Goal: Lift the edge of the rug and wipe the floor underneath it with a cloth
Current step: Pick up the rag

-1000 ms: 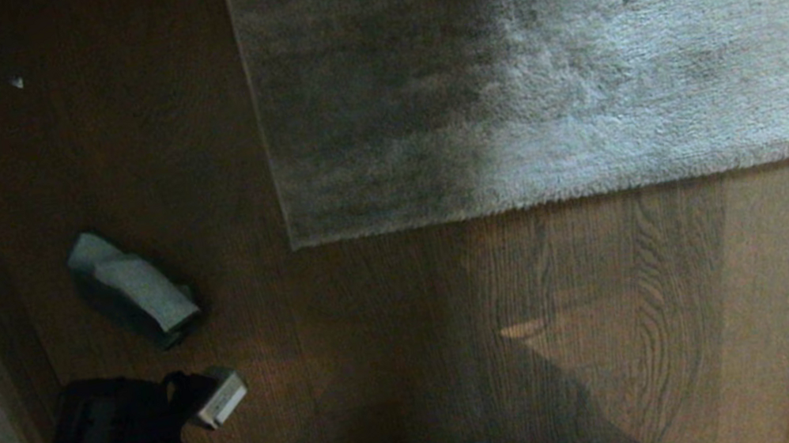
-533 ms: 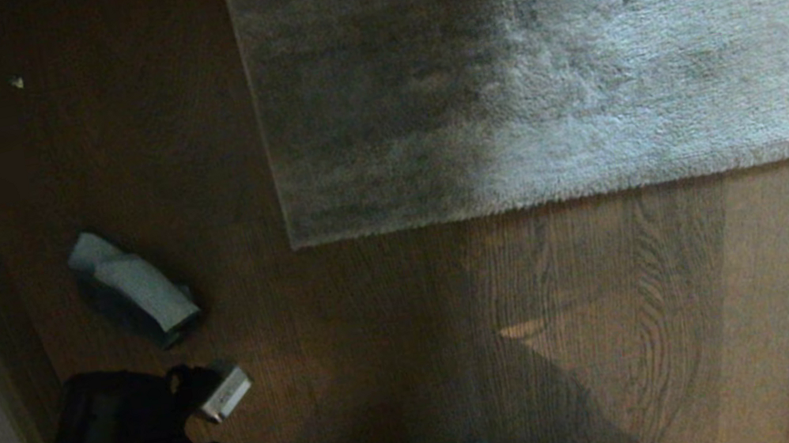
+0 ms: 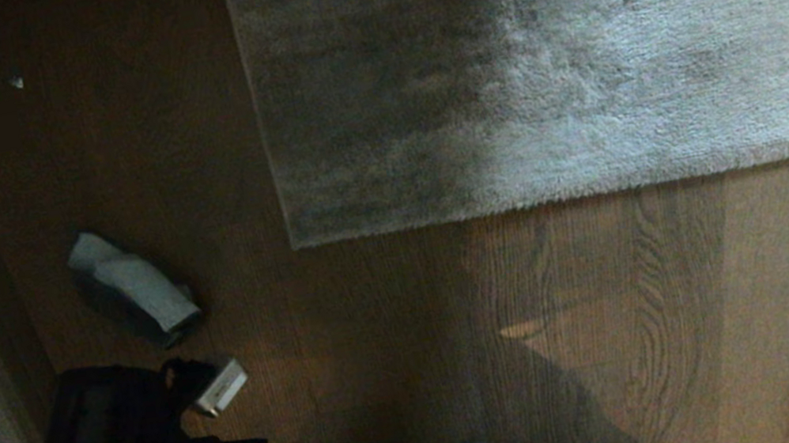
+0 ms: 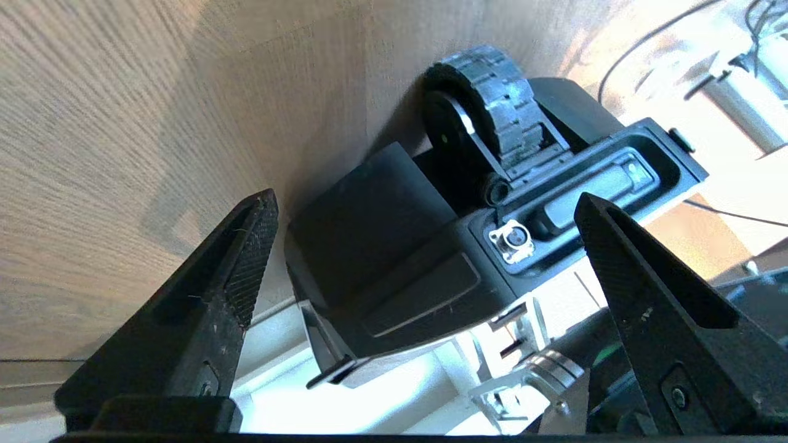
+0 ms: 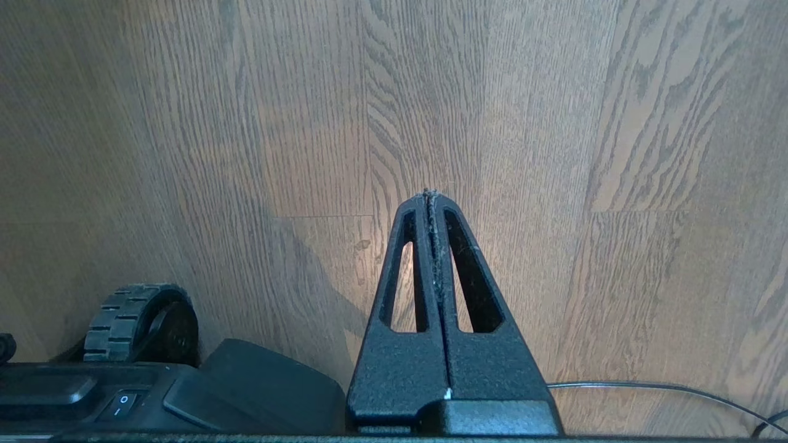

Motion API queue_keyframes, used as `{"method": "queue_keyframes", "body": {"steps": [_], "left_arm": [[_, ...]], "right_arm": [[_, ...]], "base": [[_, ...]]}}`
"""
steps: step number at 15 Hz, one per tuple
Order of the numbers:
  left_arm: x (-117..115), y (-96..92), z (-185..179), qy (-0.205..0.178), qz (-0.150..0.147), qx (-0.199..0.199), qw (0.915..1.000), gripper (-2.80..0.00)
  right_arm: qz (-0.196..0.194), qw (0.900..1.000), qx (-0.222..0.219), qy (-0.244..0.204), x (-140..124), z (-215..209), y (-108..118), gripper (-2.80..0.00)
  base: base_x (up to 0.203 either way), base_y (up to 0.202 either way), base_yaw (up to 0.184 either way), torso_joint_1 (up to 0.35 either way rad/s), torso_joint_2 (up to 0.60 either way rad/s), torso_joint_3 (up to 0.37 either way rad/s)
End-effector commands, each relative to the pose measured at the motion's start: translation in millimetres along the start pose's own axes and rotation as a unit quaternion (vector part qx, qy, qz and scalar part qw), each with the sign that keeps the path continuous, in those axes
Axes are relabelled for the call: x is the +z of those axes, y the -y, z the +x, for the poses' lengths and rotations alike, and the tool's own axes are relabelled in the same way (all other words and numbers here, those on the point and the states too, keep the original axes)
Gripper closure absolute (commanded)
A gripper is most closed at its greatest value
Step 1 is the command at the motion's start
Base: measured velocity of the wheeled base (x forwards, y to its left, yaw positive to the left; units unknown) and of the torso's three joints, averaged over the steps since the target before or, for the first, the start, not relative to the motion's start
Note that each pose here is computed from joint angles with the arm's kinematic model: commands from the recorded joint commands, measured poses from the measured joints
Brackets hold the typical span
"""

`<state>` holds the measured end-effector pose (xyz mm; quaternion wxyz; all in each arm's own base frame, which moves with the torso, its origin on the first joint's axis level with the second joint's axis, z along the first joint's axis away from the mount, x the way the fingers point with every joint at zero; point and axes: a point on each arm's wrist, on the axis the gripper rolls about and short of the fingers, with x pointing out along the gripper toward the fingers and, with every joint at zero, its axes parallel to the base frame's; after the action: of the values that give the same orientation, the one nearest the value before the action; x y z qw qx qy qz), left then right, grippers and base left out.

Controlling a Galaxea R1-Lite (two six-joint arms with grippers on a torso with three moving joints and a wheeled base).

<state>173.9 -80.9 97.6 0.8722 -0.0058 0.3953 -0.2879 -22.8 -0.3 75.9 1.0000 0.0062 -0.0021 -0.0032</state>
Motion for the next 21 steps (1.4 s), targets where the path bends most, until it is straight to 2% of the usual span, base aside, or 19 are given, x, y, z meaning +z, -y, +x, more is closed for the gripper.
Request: {"method": "queue_keyframes", "body": {"steps": [1, 16, 18, 21], "left_arm": [[0, 1.7, -3, 0.006, 0.004, -0.003, 1.0, -2.8], [0, 0.3, -3, 0.008, 0.004, 0.004, 1.0, -2.8], [7, -0.9, -5, 0.032, 0.006, 0.008, 0.9994, -2.8], [24, -7.7, -5, 0.11, 0.013, 0.03, 0.9934, -2.8]], "right_arm": [[0.0, 1.0, 0.0, -0.001, 0, 0, 0, 0.0], [-0.001, 1.0, 0.0, -0.001, 0, 0, 0, 0.0], [0.0, 1.0, 0.0, -0.001, 0, 0, 0, 0.0], [0.0, 1.0, 0.0, -0.001, 0, 0, 0, 0.0]], "base": [[0.0, 0.0, 0.0, 0.0, 0.0, 0.0], [0.0, 0.0, 0.0, 0.0, 0.0, 0.0], [0.0, 0.0, 0.0, 0.0, 0.0, 0.0], [0.0, 0.0, 0.0, 0.0, 0.0, 0.0]]}}
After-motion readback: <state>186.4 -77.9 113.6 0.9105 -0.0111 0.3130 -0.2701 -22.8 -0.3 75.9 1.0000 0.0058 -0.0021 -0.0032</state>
